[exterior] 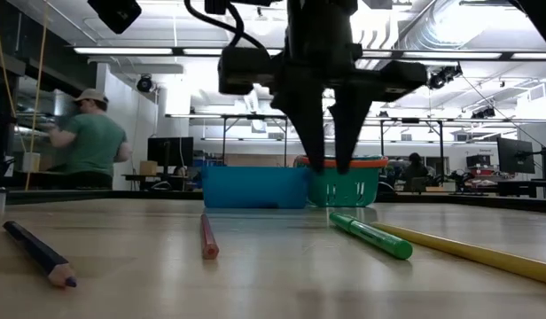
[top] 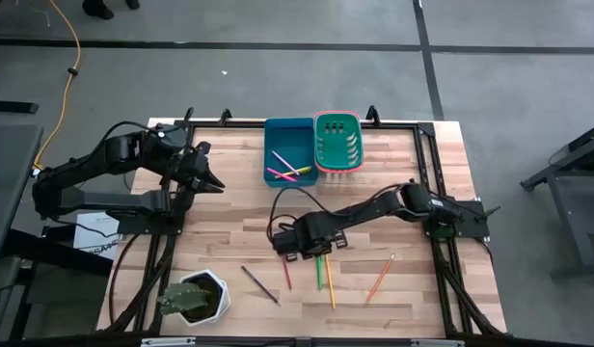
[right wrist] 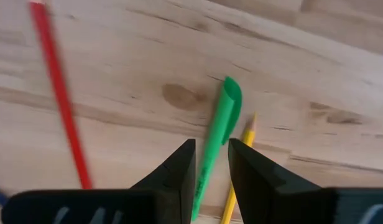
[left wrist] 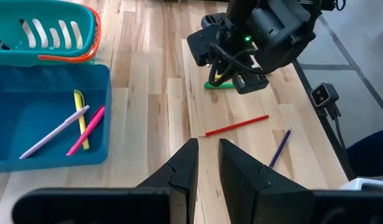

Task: Sort pens & pencils
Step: Put the green pen into the blue bin

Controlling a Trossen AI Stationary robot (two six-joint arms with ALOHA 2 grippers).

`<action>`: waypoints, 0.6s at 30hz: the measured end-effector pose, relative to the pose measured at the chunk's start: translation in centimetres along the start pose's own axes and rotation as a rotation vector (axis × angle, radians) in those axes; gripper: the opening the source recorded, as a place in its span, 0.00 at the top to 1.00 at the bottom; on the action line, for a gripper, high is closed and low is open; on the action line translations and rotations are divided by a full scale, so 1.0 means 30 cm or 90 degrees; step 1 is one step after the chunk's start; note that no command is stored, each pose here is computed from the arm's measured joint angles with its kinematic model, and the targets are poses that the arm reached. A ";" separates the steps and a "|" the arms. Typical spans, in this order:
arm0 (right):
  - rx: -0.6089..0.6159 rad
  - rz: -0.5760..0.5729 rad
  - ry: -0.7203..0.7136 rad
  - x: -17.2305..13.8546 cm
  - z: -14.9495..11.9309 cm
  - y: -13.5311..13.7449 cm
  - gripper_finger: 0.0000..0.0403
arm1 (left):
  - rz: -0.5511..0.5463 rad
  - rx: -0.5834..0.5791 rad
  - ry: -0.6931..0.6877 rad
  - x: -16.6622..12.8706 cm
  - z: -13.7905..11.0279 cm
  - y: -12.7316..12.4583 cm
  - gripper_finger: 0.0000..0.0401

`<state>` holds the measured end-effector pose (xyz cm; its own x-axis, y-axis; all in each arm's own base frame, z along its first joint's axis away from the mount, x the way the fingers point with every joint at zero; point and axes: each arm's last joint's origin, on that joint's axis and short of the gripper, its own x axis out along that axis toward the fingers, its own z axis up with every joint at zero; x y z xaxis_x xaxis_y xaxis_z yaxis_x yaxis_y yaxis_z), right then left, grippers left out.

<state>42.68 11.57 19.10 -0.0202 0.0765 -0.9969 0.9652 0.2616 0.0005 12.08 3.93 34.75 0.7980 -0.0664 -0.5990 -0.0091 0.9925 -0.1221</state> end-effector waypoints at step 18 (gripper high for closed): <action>0.035 0.003 0.000 0.022 -0.067 0.000 0.78 | -0.010 0.018 0.012 0.000 -0.007 -0.002 0.87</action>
<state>42.15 13.55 18.60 -0.0164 0.0783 -0.9968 0.9780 0.2085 0.0003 11.98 3.84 34.60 0.7864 -0.0839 -0.6120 0.0204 0.9937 -0.1100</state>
